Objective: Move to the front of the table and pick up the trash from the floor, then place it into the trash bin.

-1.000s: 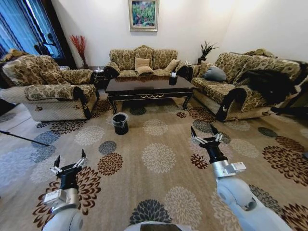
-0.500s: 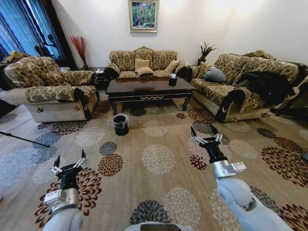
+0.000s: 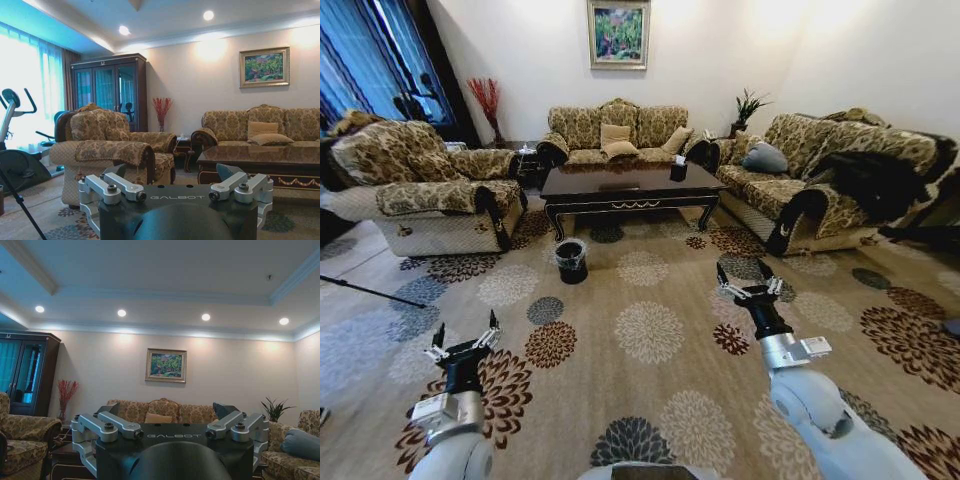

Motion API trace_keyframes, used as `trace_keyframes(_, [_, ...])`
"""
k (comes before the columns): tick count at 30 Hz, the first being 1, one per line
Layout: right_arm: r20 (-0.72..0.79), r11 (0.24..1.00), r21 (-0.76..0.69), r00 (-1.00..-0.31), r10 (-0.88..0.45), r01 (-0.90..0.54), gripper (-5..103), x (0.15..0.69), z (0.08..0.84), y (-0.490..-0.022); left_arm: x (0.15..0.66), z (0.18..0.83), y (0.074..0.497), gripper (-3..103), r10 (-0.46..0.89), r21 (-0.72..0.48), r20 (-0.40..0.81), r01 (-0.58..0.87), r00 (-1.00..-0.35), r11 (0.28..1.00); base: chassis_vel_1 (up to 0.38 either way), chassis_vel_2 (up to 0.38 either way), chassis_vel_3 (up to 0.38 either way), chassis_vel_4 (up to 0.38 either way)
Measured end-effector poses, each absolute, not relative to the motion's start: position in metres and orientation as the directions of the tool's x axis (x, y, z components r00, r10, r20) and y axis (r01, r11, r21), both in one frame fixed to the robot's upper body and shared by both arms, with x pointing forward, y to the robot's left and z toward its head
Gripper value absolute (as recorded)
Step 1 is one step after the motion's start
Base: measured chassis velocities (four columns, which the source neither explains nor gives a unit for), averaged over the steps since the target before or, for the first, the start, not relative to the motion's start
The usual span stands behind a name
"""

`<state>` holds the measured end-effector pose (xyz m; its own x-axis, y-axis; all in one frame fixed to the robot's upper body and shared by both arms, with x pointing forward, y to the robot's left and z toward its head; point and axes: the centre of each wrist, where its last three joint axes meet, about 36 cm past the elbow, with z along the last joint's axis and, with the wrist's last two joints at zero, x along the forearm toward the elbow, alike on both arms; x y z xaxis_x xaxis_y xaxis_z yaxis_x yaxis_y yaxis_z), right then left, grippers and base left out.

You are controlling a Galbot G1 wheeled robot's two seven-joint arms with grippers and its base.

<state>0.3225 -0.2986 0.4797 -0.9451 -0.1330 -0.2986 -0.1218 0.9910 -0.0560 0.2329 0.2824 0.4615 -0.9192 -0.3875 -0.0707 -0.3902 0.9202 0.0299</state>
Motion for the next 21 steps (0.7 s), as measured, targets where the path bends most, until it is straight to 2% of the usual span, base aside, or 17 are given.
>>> trace_keyframes(21, [-0.299,0.991,-0.056,-0.945,-0.133,-0.122,100,0.3225,0.4798,-0.2986,0.2329,0.4615,0.2824,100,-0.387,0.03,-0.071,-0.39,-0.919,0.92,0.0,0.0,0.0,0.0])
